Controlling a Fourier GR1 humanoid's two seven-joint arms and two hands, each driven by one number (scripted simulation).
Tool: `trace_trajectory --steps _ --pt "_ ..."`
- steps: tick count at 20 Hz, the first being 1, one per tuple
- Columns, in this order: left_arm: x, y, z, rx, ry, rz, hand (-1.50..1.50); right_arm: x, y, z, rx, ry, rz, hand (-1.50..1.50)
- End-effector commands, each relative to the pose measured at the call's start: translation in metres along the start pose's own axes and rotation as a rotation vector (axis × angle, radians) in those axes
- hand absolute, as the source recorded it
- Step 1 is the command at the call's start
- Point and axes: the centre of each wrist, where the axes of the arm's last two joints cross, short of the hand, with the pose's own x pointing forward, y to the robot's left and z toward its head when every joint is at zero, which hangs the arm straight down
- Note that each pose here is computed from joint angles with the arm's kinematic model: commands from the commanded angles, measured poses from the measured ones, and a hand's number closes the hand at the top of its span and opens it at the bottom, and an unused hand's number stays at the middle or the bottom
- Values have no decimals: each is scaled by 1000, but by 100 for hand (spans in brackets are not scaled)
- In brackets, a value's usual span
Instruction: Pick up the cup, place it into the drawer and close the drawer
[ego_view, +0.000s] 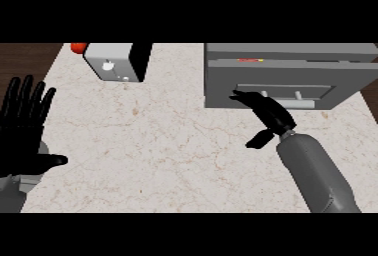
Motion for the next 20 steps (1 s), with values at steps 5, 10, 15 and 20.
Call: trace_trajectory --steps 5,10,15,20 --pt "-10 0 11 -34 -16 14 -150 -28 -47 -28 8 28 -98 -150" --pt "-18 7 0 -42 -1 33 -150 -33 -56 -32 38 34 -62 -150" --pt "-8 13 8 -66 6 19 -150 -45 -76 -25 19 78 -73 -150" --pt "-8 1 -12 -55 15 5 -150 -47 -104 -25 6 63 -88 -150"
